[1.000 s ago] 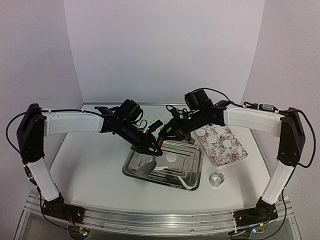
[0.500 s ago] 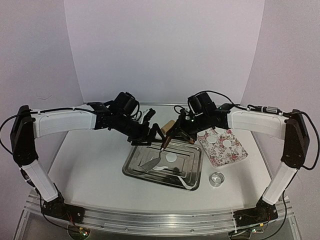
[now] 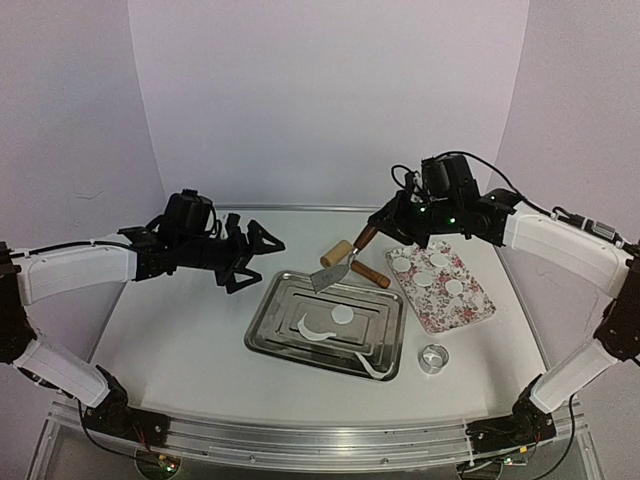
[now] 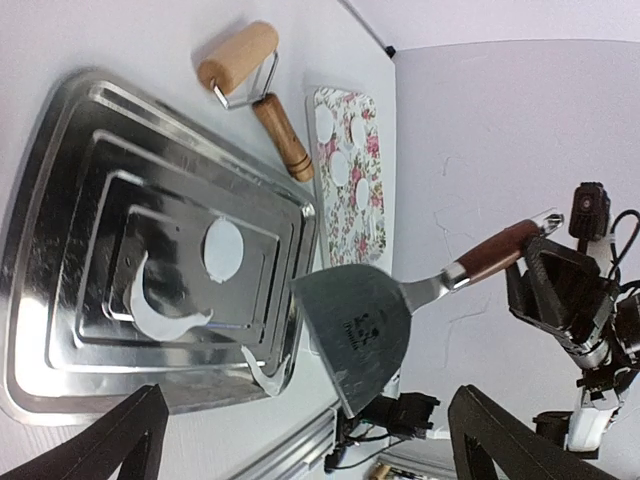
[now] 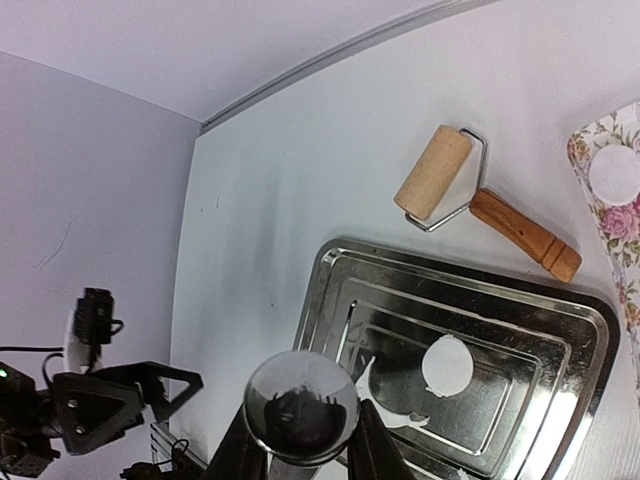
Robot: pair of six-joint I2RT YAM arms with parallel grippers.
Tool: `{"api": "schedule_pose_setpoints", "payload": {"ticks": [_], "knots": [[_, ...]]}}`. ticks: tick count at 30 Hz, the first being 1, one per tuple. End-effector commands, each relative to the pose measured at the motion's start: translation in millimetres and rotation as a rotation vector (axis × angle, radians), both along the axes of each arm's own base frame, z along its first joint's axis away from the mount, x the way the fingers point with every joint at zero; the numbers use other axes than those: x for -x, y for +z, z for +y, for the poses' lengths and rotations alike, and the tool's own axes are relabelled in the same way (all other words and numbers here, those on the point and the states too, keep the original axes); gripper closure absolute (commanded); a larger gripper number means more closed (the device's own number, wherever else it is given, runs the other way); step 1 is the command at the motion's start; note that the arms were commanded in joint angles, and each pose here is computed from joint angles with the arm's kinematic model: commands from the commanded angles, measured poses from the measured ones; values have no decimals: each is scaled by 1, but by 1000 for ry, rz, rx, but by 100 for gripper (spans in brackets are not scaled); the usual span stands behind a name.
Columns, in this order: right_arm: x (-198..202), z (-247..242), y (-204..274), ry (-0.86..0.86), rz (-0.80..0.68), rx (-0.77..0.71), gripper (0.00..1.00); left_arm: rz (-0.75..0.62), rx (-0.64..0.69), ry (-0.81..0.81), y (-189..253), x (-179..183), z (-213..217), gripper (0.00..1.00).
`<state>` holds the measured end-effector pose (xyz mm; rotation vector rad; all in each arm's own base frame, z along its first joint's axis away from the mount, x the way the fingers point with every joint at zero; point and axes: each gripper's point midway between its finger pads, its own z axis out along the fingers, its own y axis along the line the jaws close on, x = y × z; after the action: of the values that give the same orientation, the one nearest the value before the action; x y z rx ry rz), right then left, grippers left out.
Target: Roll out the dumpling wrappers from the dough
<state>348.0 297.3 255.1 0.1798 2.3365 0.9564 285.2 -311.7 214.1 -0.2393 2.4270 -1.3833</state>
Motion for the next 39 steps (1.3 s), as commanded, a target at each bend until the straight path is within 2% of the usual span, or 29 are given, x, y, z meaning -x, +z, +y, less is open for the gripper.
{"api": "schedule_pose_setpoints", "payload": {"ticks": [1,9,13,18,23,26,28,29,31,32,36,37,39], "knots": [[-6,6,76,8,-190,-144,100,72,214,-63,21,12,-24,1],[-4,18,105,51,-248,-269,100,93,298,-127,27,5,-52,1],[-2,20,112,59,-265,-312,100,93,366,-170,35,7,-70,12],[1,17,105,55,-259,-310,100,51,453,-182,51,3,-78,44],[1,19,90,62,-223,-301,100,42,490,-203,56,1,-84,64],[0,23,81,73,-202,-294,100,44,519,-198,57,2,-82,91],[-1,23,75,74,-188,-288,99,36,518,-167,54,2,-75,99],[-2,21,69,70,-174,-285,91,33,514,-151,52,1,-71,100],[-3,16,53,65,-123,-278,70,18,509,-132,51,0,-61,100],[-4,13,46,64,-100,-276,64,13,505,-128,50,1,-57,100],[-2,11,26,135,-36,-270,28,4,446,-157,41,6,-44,100],[1,13,22,170,-19,-272,21,-2,432,-179,40,9,-42,100],[7,18,14,233,15,-278,14,5,400,-215,35,12,-39,100]]}}
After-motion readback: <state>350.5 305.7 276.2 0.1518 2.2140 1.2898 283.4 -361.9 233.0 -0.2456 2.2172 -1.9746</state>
